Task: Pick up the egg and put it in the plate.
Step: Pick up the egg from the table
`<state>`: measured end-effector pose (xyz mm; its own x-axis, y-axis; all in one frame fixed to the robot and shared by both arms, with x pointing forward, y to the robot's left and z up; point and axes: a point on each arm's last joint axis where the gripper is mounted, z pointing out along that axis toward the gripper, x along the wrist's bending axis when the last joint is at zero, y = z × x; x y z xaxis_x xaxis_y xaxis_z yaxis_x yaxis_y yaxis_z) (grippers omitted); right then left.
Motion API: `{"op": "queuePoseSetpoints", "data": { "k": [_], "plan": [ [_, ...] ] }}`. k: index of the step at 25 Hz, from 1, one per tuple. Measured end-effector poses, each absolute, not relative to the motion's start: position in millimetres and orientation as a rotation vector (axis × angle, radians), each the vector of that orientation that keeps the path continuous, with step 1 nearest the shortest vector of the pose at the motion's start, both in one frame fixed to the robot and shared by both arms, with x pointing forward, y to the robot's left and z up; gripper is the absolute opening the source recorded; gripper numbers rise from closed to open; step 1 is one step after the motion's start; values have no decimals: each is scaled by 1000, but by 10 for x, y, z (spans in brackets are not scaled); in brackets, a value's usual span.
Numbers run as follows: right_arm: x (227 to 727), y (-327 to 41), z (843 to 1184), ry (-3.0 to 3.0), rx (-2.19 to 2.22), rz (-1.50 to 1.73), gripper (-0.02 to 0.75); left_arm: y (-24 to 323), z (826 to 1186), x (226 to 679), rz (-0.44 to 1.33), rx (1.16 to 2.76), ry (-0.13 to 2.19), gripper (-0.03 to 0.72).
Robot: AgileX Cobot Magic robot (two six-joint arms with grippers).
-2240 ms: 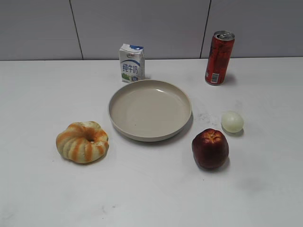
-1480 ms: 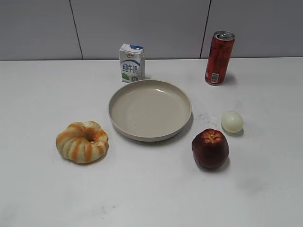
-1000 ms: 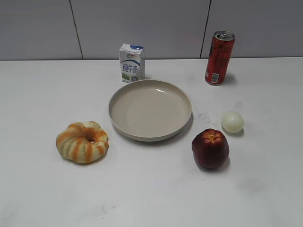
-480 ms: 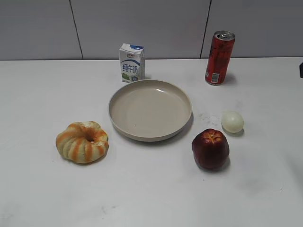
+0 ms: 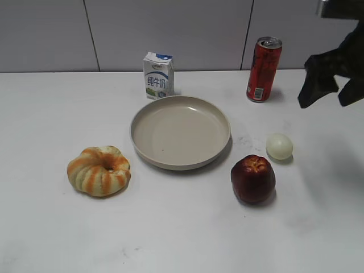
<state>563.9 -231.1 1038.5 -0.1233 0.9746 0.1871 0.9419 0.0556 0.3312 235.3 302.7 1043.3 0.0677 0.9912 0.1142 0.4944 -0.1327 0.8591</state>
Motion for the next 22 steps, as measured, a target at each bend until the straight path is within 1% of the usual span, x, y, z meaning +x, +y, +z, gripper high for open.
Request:
{"op": "queuePoseSetpoints", "data": {
  "k": [6, 12, 20, 22],
  "plan": [
    [5892, -2124, 9804, 2292, 2042, 462, 600, 3027, 10433, 2353, 984, 1704, 1490, 446],
    [6085, -2041, 9364, 2302, 2075, 405, 595, 3027, 10433, 2353, 984, 1705, 1490, 446],
    [6252, -2010, 9028, 2305, 2113, 348, 592, 3027, 10433, 2353, 983, 1704, 1491, 446],
    [6259, -2009, 8987, 2307, 2116, 340, 571, 3027, 10433, 2353, 984, 1704, 1490, 446]
  ]
}}
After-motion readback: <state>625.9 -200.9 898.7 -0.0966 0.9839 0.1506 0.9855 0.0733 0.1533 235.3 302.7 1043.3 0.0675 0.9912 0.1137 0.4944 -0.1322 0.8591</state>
